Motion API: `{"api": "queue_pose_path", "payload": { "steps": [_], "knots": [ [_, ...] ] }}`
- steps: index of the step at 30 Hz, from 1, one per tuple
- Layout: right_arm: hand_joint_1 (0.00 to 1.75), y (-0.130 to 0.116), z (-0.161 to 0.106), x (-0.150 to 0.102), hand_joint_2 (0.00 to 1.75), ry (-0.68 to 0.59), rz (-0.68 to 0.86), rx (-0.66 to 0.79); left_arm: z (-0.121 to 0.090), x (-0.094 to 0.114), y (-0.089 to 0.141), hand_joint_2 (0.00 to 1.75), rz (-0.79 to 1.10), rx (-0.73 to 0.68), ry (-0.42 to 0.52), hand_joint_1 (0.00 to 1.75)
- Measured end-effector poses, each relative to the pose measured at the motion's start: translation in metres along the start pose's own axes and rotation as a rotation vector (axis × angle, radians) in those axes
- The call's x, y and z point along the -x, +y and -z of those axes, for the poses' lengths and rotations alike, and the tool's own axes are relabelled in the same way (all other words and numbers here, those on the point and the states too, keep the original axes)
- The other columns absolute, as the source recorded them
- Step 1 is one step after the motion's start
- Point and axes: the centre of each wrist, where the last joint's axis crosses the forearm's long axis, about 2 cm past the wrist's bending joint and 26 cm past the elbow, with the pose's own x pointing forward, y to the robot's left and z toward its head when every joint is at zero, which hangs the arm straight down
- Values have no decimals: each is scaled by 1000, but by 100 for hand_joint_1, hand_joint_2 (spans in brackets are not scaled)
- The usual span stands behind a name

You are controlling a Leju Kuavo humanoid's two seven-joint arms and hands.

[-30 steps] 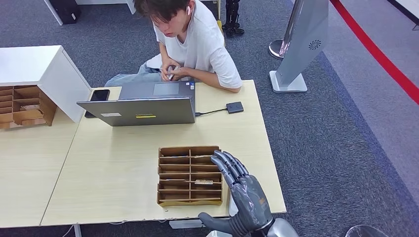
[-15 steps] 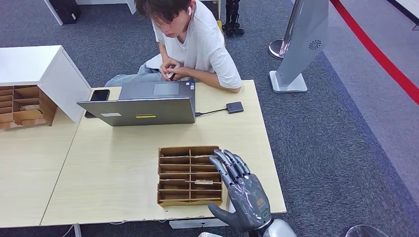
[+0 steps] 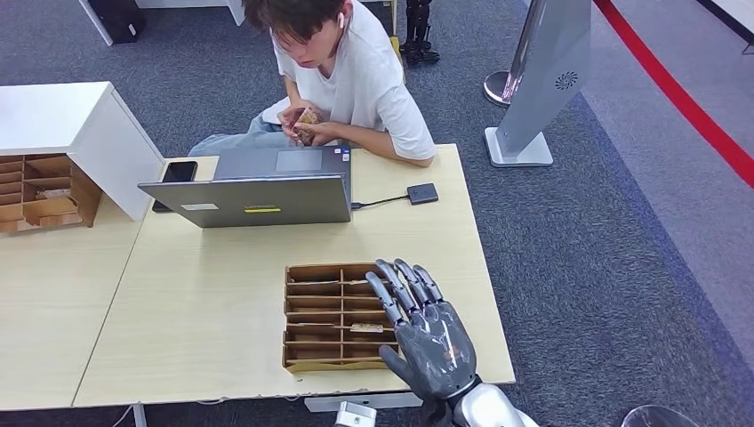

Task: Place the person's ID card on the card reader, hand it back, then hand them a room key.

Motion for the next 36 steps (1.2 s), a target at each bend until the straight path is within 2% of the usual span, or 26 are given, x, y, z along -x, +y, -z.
{"api": "queue_pose_path", "payload": {
  "steps": [11, 33, 36],
  "knots": [
    [0, 5, 17, -4, 175, -13, 40, -32, 1, -2, 1, 0, 24, -1, -1, 0],
    [0, 13, 25, -7, 175, 7, 90, -79, 3, -9, 3, 0, 29, -5, -24, 0],
    [8, 15, 25, -7, 175, 9, 96, -84, 3, -10, 3, 0, 28, -7, -25, 0]
  ]
}}
